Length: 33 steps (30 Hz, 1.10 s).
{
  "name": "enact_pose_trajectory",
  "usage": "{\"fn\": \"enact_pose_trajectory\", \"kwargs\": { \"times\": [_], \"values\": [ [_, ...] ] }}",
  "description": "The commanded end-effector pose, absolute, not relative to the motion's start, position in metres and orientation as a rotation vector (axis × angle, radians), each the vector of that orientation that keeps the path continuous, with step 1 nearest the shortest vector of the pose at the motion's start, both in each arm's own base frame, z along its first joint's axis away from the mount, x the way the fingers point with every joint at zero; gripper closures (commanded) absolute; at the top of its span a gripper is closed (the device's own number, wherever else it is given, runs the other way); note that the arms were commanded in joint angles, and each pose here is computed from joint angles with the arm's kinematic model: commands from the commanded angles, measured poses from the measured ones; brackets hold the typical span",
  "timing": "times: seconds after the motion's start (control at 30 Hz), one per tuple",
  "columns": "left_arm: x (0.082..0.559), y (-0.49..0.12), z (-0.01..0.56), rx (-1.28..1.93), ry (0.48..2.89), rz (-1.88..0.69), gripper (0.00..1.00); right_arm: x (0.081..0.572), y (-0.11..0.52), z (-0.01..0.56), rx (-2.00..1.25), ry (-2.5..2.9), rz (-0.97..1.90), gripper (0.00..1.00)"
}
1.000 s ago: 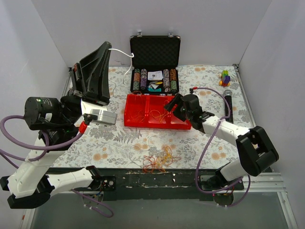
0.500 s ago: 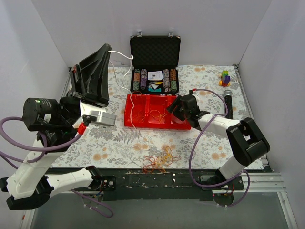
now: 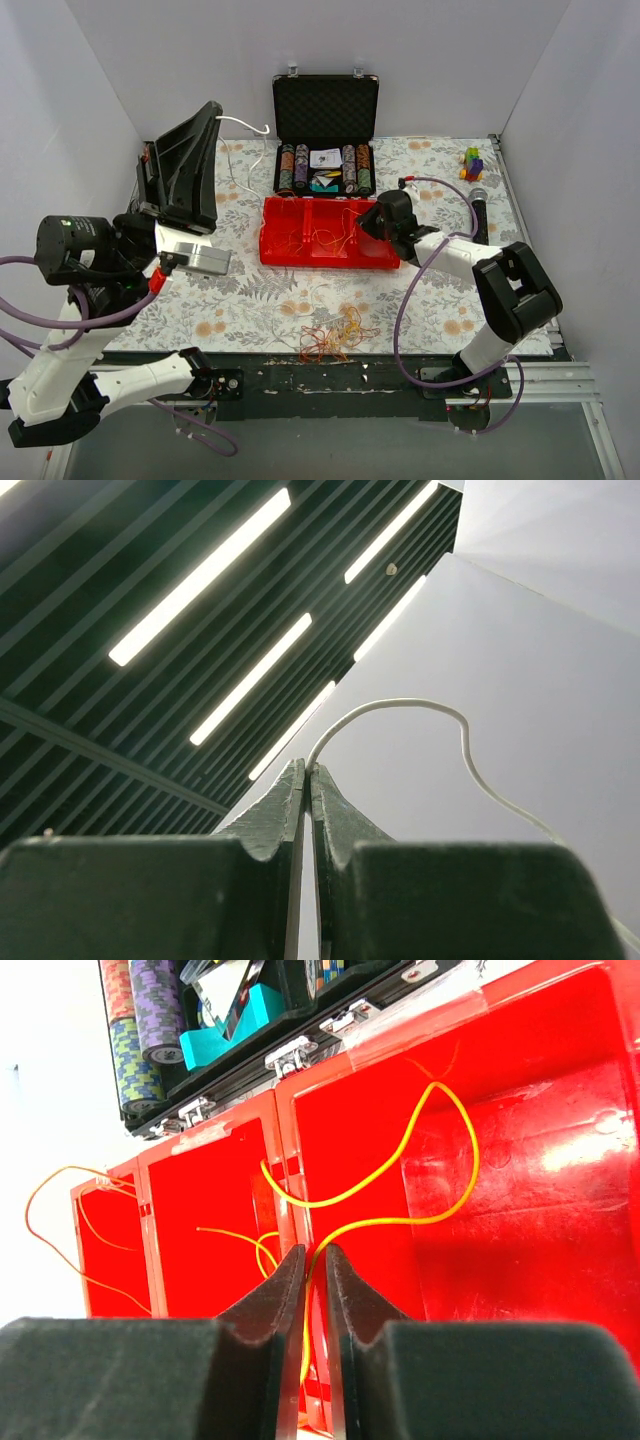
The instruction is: Untangle the cables
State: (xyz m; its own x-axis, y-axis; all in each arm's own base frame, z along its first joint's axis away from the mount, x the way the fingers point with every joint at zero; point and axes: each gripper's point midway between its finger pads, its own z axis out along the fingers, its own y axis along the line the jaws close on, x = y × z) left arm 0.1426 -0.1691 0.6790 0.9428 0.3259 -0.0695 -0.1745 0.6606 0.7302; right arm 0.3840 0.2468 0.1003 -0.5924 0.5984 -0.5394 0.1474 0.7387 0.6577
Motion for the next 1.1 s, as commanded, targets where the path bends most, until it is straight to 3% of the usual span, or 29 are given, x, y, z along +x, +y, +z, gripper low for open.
{"fn": "enact_pose_trajectory", "kwargs": {
  "times": [0.0, 0.27, 0.47, 0.7, 1.07],
  "values": [
    [0.145, -0.166, 0.674, 0.801, 0.230, 0.279, 1.00, 0.401, 0.242, 0.135, 0.536, 2.042, 0.703, 0.85],
    [0.144, -0.168, 0.670, 0.810, 0.226, 0.273, 1.00, 0.399, 0.252, 0.170, 0.395, 1.975, 0.669, 0.92],
    [0.144, -0.169, 0.671, 0.809, 0.223, 0.274, 1.00, 0.392, 0.310, 0.198, 0.117, 1.936, 0.781, 0.94],
    [0.144, -0.168, 0.673, 0.806, 0.220, 0.276, 1.00, 0.368, 0.384, 0.182, -0.235, 2.015, 0.938, 0.94],
    [0.141, -0.168, 0.672, 0.810, 0.207, 0.279, 1.00, 0.355, 0.353, 0.104, 0.038, 2.302, 0.784, 0.95]
  ]
}}
